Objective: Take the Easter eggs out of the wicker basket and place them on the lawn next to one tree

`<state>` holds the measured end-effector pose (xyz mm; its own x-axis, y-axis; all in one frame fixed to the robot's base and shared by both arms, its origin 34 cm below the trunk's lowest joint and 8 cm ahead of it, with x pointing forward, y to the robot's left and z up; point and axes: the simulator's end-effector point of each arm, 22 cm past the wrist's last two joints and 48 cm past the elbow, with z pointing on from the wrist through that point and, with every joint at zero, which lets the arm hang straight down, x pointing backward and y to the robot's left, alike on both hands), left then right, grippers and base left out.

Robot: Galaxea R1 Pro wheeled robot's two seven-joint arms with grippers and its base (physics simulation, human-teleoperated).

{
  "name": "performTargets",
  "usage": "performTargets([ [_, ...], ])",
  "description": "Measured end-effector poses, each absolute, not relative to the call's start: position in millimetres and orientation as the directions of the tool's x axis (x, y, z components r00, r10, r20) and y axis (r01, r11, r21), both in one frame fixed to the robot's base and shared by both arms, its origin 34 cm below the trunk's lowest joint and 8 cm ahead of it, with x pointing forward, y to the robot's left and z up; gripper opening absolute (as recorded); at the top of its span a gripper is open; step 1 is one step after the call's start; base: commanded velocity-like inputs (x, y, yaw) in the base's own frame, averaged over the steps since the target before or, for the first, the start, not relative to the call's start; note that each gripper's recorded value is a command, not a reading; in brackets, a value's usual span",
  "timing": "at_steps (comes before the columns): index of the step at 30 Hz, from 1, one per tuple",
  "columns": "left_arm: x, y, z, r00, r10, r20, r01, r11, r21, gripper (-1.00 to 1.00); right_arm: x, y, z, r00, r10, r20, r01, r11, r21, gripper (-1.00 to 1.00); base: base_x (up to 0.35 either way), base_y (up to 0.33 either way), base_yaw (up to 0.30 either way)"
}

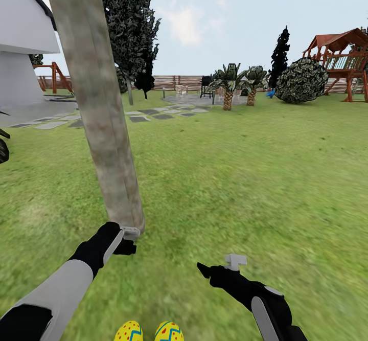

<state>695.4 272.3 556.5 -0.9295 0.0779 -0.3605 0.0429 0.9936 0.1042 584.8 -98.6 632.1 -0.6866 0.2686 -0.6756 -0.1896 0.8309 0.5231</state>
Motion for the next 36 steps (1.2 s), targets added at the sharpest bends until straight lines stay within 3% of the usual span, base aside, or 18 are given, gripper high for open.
performTargets([
  [17, 701.0, 272.2, 590.8, -0.930, 0.079, -0.360, 0.044, 0.993, 0.105, 1.00, 590.0, -98.1, 666.4, -0.689, 0.269, -0.673, -0.190, 0.830, 0.525, 1.00, -0.008, 0.000, 0.000],
  [36, 705.0, 272.4, 623.0, -0.933, 0.080, -0.350, 0.045, 0.993, 0.106, 1.00, 596.0, -99.4, 699.0, -0.690, 0.265, -0.673, -0.181, 0.837, 0.516, 1.00, -0.222, 0.000, 0.076],
])
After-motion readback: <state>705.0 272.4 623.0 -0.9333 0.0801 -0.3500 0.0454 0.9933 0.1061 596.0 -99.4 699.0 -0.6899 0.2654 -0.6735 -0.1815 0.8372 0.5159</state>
